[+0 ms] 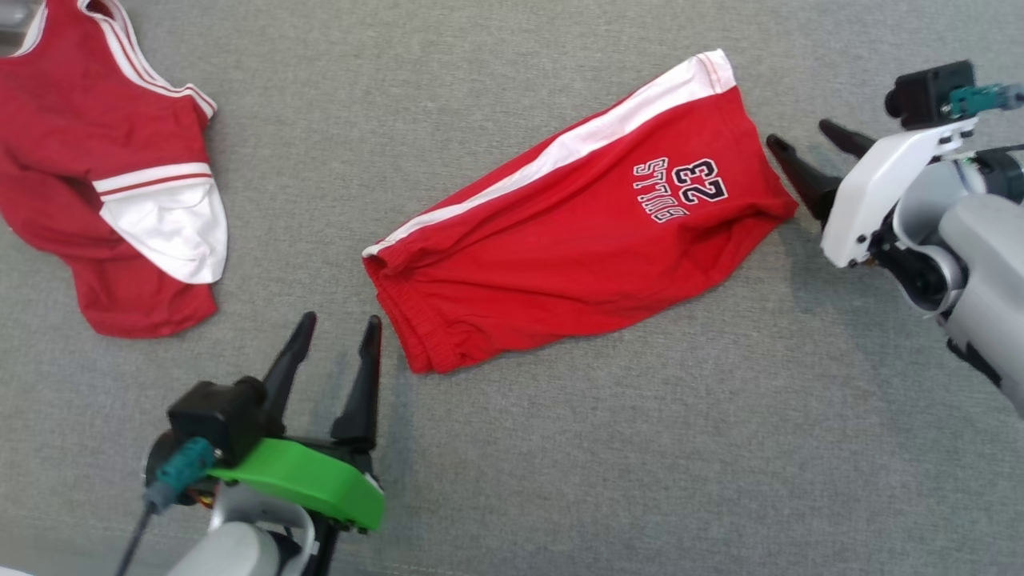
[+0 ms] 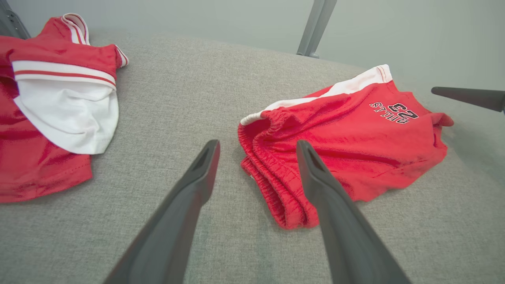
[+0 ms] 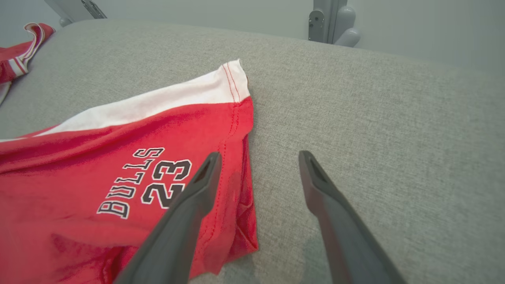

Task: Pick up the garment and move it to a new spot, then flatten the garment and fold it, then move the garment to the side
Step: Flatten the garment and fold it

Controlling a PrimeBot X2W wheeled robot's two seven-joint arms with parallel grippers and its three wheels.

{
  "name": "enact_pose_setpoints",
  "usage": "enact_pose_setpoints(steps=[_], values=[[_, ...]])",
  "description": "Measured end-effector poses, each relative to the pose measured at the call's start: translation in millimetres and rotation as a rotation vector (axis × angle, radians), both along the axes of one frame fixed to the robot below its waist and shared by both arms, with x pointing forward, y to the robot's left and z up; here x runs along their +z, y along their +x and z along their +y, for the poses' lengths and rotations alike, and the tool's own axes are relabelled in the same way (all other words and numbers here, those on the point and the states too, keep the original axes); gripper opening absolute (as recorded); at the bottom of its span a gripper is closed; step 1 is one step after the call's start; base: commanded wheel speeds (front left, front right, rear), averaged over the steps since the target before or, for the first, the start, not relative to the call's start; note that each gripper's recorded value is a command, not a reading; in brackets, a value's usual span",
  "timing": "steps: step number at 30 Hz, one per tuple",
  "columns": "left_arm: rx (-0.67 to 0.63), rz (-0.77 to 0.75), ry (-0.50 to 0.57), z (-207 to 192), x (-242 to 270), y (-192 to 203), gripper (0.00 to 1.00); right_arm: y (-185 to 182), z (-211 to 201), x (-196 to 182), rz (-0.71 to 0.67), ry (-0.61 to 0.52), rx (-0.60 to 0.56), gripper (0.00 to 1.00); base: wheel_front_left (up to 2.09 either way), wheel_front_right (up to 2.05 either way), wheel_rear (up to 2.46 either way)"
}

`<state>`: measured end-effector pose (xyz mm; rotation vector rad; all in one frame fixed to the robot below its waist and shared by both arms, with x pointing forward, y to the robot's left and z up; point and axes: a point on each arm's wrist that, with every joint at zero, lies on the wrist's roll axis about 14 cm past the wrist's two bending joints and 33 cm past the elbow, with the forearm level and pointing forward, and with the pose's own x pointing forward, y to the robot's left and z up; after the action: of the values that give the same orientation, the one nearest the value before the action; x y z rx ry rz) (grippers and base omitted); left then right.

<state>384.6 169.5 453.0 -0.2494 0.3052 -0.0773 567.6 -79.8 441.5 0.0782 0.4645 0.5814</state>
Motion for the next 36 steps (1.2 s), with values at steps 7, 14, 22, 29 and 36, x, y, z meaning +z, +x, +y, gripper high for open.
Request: enact_pose_setpoints(steps=[7, 14, 22, 29, 36], values=[[0.05, -0.087, 0.062, 0, 3, -7, 1.0, -8, 33, -27, 0.083, -0.008, 0.037, 1.0, 0.0, 0.0, 0.0], [0.076, -0.109, 0.069, -2, 0, -9, 1.0, -1, 36, -47, 0.12, -0.114, 0.047, 1.0, 0.0, 0.0, 0.0], [0.092, -0.141, 0.073, -1, 1, -8, 1.0, -16, 59, -55, 0.206, -0.116, 0.103, 0.0, 0.0, 0.0, 0.0], [-0.011, -0.155, 0.093, -20, -7, -12, 1.0, -44, 52, -43, 0.315, 0.129, -0.007, 0.0, 0.0, 0.0, 0.0], [-0.097, -0.146, 0.072, -39, -16, -19, 1.0, -81, -39, -56, 0.424, 0.223, -0.247, 0.0, 0.0, 0.0, 0.0]])
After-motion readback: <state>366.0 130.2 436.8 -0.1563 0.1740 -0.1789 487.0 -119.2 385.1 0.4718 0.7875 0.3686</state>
